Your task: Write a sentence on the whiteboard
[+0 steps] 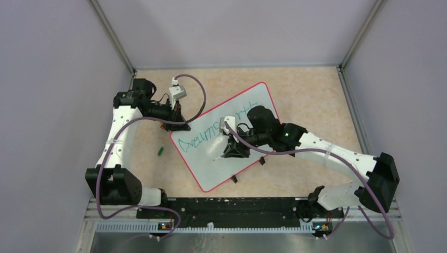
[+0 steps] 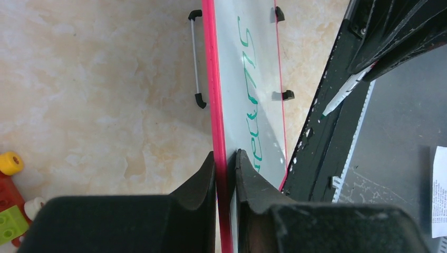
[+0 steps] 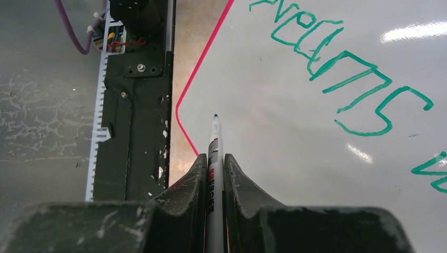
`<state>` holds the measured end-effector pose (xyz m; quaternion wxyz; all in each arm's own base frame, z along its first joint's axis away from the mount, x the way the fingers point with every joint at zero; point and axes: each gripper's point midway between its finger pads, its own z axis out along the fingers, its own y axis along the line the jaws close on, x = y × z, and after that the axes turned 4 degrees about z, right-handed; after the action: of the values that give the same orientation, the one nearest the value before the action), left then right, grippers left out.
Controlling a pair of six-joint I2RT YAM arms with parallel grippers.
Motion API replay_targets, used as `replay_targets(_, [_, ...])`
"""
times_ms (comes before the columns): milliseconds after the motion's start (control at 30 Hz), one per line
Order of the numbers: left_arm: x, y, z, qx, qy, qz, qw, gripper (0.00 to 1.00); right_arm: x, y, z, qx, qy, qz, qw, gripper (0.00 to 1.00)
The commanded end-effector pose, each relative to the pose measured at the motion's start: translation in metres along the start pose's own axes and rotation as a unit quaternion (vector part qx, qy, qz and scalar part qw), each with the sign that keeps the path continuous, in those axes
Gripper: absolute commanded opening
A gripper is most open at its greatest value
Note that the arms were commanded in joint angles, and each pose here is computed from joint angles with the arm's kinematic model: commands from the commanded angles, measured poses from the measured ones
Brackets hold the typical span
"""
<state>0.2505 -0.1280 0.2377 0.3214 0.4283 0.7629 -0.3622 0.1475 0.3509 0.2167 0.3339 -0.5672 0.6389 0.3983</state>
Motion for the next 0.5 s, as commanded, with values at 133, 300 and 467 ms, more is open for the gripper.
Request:
replay_targets(133, [-0.007, 0.027, -0.008, -0.063, 0.009, 0.082, 0.995, 0.26, -0.031, -0.008, -0.004, 0.014, -0.039, -0.031, 0.999, 0.00])
replay_targets(300, [-0.014, 0.022, -0.005, -0.065, -0.023, 0.063, 0.996, 0.42, -0.032, -0.019, 0.001, 0.039, -0.047, -0.024, 0.998, 0.00])
replay_targets(467, [-0.021, 0.019, -0.006, -0.086, -0.055, 0.059, 0.993, 0.44, -0.036, -0.024, 0.006, 0.050, -0.057, -0.013, 0.997, 0.00])
